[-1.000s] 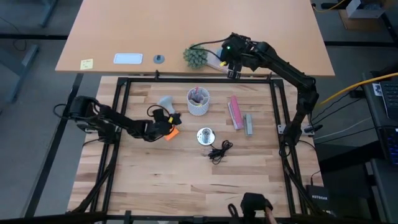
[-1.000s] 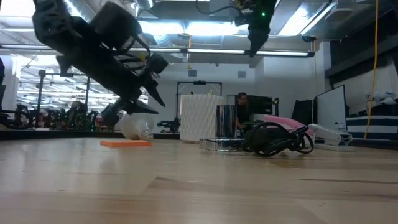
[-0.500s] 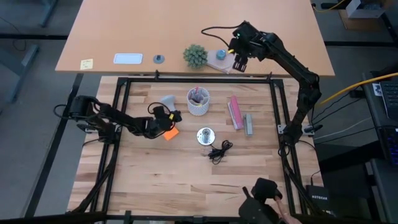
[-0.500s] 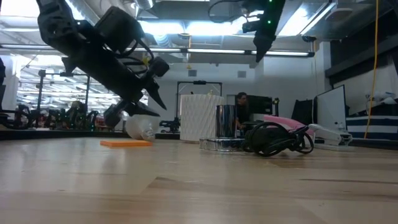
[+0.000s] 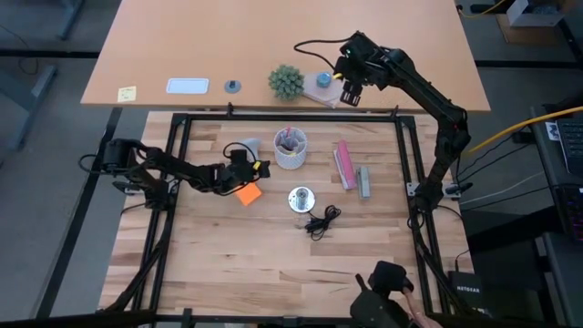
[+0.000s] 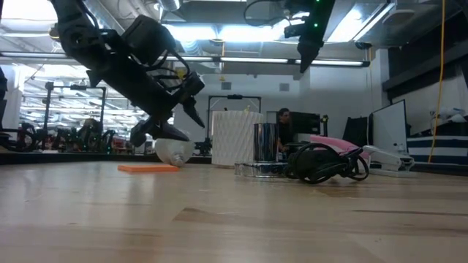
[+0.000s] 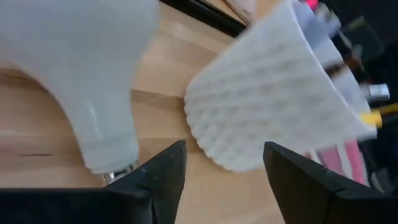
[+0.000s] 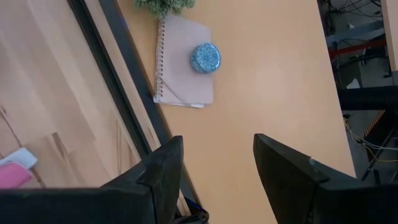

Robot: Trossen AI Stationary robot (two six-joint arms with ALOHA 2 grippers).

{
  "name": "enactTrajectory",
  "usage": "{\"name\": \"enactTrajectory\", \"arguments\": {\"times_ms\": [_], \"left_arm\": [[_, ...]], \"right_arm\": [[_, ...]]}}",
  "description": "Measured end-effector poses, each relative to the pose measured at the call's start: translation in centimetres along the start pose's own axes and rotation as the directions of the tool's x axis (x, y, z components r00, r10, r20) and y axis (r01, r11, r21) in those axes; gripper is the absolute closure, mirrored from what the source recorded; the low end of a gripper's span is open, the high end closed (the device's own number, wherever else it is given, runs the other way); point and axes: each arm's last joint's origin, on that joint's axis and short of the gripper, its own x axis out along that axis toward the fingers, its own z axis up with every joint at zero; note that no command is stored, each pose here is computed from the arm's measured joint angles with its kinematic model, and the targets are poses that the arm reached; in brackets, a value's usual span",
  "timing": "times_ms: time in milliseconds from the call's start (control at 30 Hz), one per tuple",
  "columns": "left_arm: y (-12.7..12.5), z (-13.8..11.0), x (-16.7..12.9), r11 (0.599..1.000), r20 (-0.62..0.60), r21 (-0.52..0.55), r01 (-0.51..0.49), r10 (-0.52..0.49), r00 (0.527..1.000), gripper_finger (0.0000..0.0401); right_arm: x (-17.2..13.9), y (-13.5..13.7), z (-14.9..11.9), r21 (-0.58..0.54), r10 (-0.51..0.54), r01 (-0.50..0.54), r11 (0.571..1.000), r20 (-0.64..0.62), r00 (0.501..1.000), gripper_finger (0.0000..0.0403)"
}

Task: Screw lightbulb
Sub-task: Insert the lightbulb into the lamp

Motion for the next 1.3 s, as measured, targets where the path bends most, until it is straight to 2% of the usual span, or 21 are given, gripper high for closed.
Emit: {"name": "enactTrajectory", "arguments": {"times_ms": [67, 133, 333, 533, 667, 933, 1300], "left_arm": [[0.2, 0.3, 0.2, 0.997, 0.008, -0.078, -0.012, 0.012, 1.000, 0.0188], [0.3, 0.5, 0.4, 0.996, 0.015, -0.091, -0.018, 0.020, 1.000, 0.0189], [-0.2, 1.5, -0.1, 0.998, 0.034, -0.056, -0.001, 0.002, 0.999, 0.0206], [-0.7, 3.5, -1.9, 1.000, 0.039, 0.020, -0.002, 0.002, 0.999, 0.0222], [-0.4, 4.5, -2.6, 0.999, -0.005, 0.038, -0.024, 0.024, 1.000, 0.0231], [1.4, 5.2, -1.9, 0.991, -0.209, -0.062, -0.117, 0.102, 0.973, 0.0254], [2.0, 6.2, -1.4, 0.988, -0.191, -0.079, -0.136, 0.119, 0.974, 0.0270]], "right_arm": [[0.0, 0.0, 0.0, 0.000, 0.002, -0.002, 1.000, 0.001, 1.000, 0.0203], [0.0, 0.1, 0.0, 0.000, 0.017, -0.017, 1.000, 0.009, 1.000, 0.0203], [0.0, 0.2, 0.1, -0.002, 0.049, -0.049, 0.999, 0.027, 0.998, 0.0203], [0.0, 0.2, 0.1, -0.002, 0.051, -0.051, 0.999, 0.027, 0.998, 0.0203], [0.0, 0.2, 0.1, -0.002, 0.051, -0.051, 0.999, 0.028, 0.998, 0.0203], [0.0, 0.1, 0.1, 0.000, 0.047, -0.047, 0.999, 0.034, 0.998, 0.0203], [0.0, 0.1, 0.2, 0.002, 0.053, -0.053, 0.999, 0.044, 0.998, 0.0203]]}}
